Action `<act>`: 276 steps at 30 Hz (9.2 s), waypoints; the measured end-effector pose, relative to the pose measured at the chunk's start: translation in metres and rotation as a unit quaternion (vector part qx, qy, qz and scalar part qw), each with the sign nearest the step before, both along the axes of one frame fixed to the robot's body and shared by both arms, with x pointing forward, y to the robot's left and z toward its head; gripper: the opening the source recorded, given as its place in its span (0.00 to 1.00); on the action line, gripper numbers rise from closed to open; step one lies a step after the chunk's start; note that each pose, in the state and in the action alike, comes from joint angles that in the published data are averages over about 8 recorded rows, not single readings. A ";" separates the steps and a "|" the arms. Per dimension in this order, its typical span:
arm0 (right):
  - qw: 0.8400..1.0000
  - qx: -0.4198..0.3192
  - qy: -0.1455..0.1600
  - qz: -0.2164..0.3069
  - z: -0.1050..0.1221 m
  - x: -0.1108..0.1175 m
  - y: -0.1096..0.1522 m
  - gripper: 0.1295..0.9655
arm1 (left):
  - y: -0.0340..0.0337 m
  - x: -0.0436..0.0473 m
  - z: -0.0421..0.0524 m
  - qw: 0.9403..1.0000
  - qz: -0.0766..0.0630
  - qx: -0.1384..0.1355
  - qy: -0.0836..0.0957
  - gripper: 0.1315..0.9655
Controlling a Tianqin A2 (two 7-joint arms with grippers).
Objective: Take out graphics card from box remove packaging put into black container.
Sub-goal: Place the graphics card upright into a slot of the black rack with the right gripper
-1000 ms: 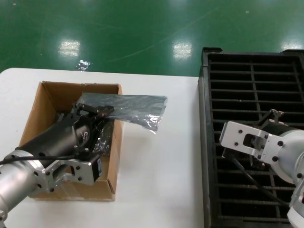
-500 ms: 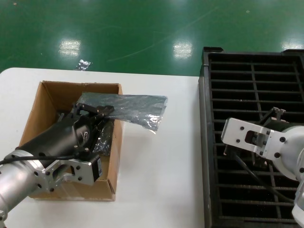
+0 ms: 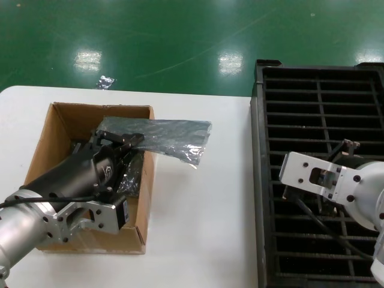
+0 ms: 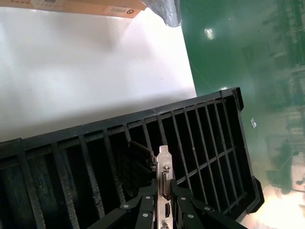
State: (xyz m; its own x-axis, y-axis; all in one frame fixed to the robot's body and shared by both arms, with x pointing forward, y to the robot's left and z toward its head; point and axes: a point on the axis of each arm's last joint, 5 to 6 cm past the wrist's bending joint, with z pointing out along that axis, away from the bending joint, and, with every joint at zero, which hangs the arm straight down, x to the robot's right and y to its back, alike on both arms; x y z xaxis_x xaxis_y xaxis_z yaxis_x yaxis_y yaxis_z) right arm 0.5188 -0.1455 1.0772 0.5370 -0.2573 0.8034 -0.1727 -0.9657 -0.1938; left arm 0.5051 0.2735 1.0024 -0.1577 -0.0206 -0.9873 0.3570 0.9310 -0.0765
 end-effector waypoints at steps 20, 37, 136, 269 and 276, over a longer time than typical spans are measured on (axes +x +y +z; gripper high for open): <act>1.000 0.007 0.014 -0.003 0.004 0.000 -0.004 0.06 | 0.0000 0.0000 0.0000 1.000 0.000 0.000 0.000 0.01; 1.000 0.004 0.012 -0.011 0.013 0.002 -0.013 0.06 | 0.0000 0.0000 0.0000 1.000 0.000 0.000 0.000 0.01; 0.996 -0.034 -0.006 0.085 0.013 0.007 -0.035 0.06 | 0.0000 0.0000 0.0000 1.000 0.000 0.000 0.000 0.01; 0.996 -0.031 -0.030 0.076 -0.021 0.005 -0.032 0.06 | 0.0000 0.0000 0.0000 1.000 0.000 0.000 0.000 0.01; 0.996 -0.029 -0.032 0.081 -0.024 0.005 -0.033 0.11 | 0.0000 0.0000 0.0000 1.000 0.000 0.000 0.000 0.01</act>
State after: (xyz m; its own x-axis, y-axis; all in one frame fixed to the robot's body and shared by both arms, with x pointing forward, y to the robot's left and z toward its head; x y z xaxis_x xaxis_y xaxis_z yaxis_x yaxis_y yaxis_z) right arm 0.5240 -0.1789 1.0533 0.5151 -0.1235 0.8482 -0.0039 -0.9899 -0.1418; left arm 0.5051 0.2735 1.0024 -0.1577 -0.0206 -0.9873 0.3570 0.9310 -0.0765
